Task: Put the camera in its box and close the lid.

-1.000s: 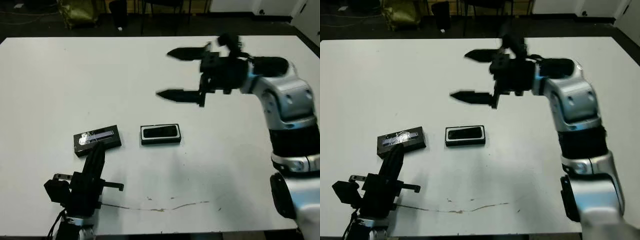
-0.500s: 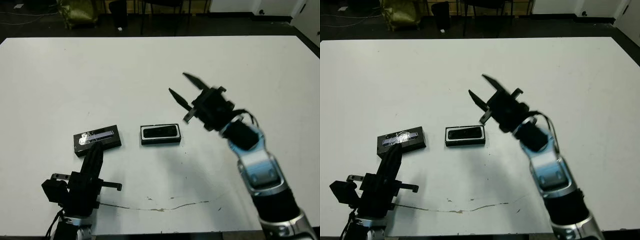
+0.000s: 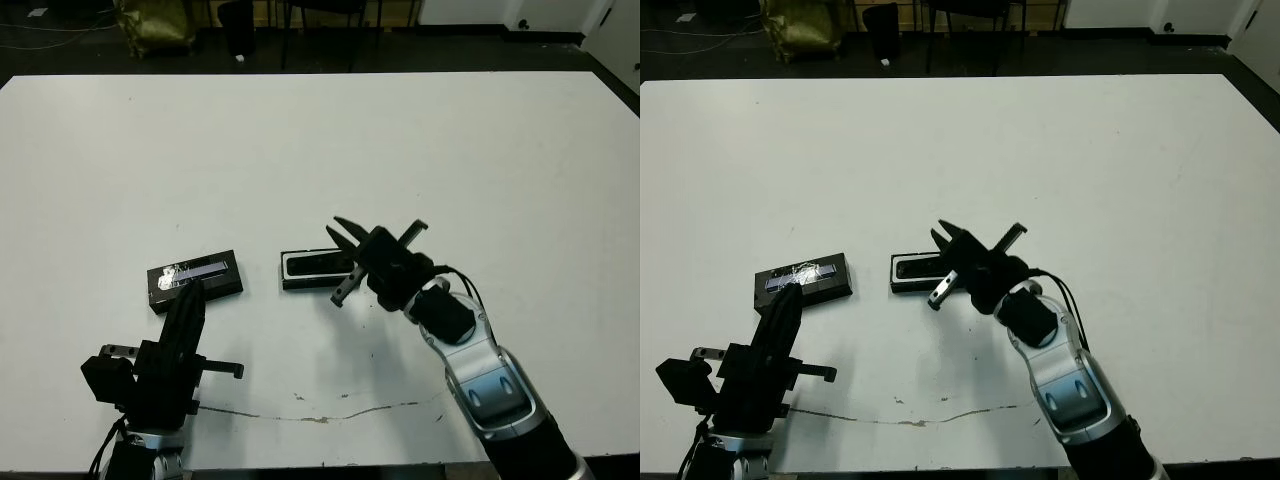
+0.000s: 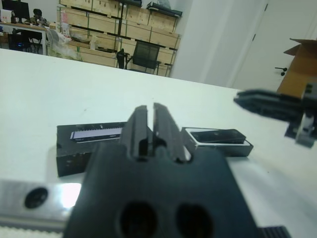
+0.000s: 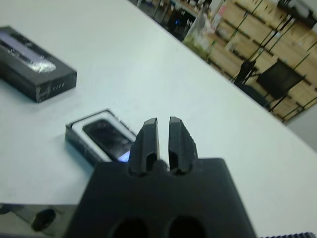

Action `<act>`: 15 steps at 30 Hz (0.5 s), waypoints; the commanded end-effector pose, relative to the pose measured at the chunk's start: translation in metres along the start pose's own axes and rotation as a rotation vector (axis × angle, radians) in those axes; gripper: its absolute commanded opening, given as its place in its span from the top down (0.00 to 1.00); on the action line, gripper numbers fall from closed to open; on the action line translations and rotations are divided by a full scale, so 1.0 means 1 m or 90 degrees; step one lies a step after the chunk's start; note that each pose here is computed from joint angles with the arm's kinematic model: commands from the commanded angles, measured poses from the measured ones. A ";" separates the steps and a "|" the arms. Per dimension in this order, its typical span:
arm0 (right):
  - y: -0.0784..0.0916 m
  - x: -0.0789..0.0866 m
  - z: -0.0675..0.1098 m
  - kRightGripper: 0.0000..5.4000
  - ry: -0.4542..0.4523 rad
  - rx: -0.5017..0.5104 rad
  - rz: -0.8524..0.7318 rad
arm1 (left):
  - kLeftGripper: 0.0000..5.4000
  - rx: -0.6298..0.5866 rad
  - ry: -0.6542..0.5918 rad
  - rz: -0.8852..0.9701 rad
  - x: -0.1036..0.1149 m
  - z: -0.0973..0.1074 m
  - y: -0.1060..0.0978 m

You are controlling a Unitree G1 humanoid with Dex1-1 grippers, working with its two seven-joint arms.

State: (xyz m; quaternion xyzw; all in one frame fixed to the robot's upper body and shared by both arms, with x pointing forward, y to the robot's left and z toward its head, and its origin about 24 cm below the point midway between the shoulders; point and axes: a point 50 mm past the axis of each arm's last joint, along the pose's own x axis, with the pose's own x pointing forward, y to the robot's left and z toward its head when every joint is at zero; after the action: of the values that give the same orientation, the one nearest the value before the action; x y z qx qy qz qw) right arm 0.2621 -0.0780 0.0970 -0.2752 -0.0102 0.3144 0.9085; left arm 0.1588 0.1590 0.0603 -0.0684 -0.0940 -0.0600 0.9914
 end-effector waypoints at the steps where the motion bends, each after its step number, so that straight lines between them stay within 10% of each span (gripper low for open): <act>1: 0.006 0.001 -0.017 1.00 0.056 0.030 -0.003 | 1.00 0.008 0.050 -0.004 -0.014 -0.008 0.005; 15: 0.010 0.003 -0.059 1.00 0.185 0.151 -0.004 | 1.00 0.010 0.059 0.009 -0.018 -0.009 0.005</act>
State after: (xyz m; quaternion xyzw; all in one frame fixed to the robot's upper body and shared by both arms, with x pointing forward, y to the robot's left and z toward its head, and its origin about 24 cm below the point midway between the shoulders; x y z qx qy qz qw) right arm 0.2754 -0.0860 0.0667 -0.2091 0.0894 0.2751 0.9341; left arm 0.1578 0.1589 0.0604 -0.0670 -0.0972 -0.0616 0.9911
